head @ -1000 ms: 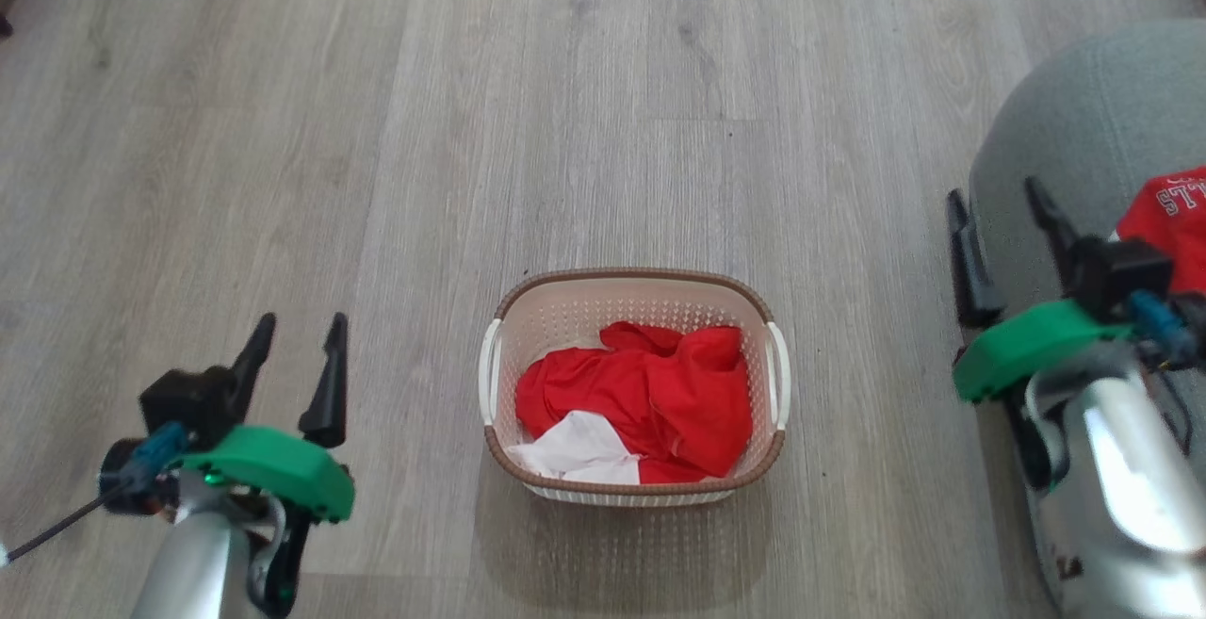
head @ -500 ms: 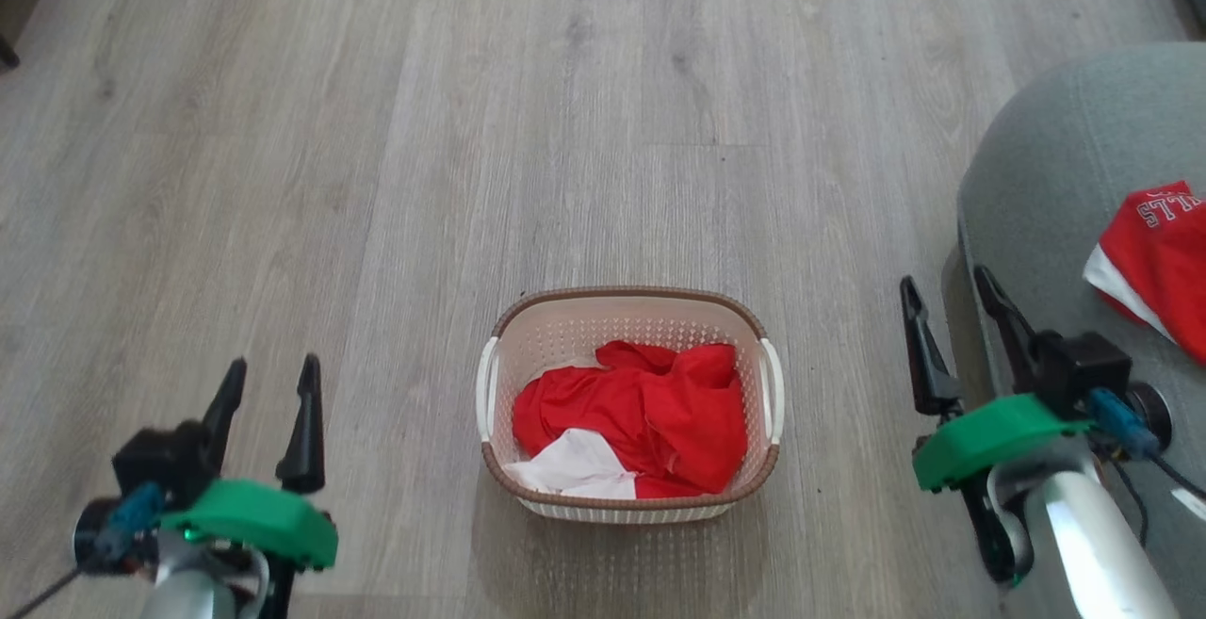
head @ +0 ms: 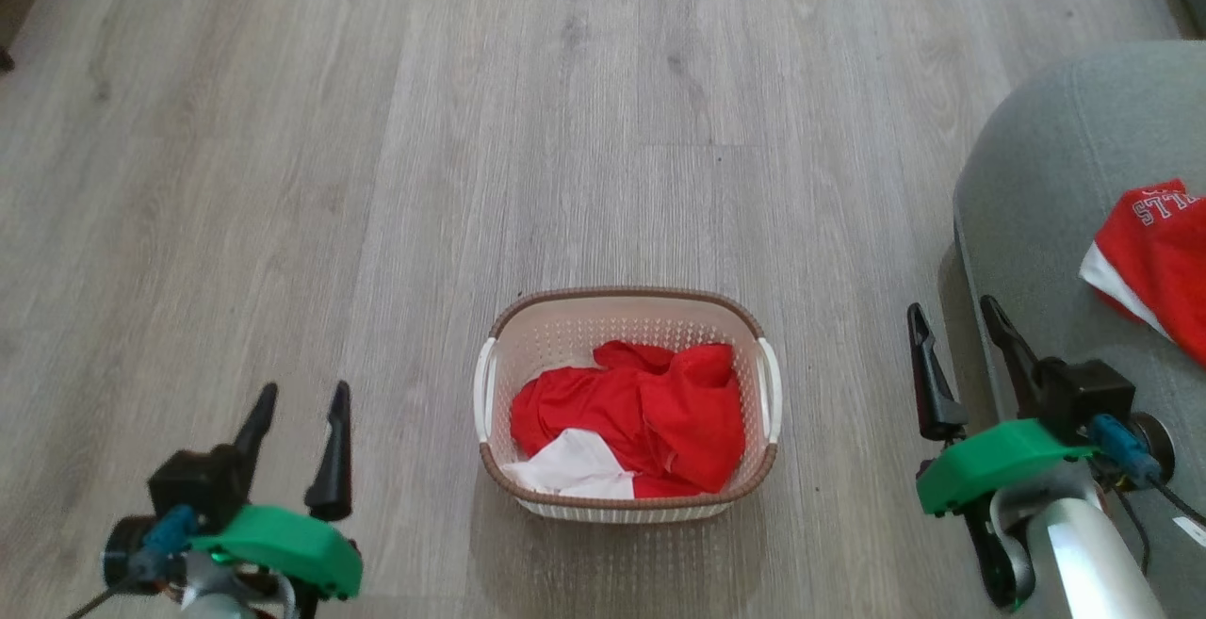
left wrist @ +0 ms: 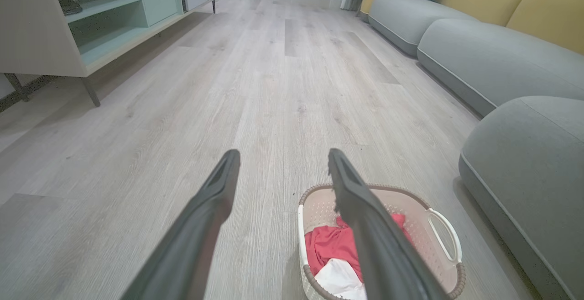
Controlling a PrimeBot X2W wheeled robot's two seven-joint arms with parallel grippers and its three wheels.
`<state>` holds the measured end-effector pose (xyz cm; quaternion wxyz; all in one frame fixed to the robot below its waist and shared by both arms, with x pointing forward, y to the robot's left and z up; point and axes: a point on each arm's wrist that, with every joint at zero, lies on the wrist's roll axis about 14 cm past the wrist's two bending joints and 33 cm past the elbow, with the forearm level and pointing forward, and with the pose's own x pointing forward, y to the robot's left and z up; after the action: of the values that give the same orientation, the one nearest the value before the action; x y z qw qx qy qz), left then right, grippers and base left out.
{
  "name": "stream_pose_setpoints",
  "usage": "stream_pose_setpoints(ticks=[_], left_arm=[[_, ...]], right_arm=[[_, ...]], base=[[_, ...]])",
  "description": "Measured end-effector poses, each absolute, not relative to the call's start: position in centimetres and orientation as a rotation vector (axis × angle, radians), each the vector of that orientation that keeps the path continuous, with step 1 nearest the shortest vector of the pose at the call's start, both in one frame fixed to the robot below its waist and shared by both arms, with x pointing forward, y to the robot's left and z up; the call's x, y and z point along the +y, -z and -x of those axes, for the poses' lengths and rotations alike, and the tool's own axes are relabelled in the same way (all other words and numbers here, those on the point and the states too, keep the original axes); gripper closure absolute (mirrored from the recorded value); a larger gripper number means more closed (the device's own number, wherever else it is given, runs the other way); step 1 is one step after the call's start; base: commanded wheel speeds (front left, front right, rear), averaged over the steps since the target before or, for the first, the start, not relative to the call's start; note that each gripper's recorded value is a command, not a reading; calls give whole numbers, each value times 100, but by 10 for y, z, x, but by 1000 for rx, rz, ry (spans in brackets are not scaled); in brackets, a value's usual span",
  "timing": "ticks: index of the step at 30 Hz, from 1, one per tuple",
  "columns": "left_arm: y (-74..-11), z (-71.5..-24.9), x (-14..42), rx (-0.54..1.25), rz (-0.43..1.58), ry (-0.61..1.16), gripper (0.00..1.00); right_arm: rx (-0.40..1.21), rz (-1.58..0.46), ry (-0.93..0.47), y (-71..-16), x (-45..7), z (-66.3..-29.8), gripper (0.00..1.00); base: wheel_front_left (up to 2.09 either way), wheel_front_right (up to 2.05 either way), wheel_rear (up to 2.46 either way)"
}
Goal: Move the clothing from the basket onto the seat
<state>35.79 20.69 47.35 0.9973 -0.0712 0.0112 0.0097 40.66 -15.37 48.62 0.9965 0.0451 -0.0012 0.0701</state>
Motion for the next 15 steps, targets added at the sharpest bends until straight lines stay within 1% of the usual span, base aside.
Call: stream_pose_setpoints(ticks=[8,12,15], left_arm=[[-448,-360,179,108,184,50,0],[-432,-367,170,160,192,89,0],[-425,-381,158,178,211,126,0]], right_arm=[[24,-67,-128,-475,-158,-413,0],[27,-56,-112,-471,-164,-424,0],[23,-32,-107,-469,-166,-437,0]], base=[[0,0,0],[0,0,0],[0,0,0]])
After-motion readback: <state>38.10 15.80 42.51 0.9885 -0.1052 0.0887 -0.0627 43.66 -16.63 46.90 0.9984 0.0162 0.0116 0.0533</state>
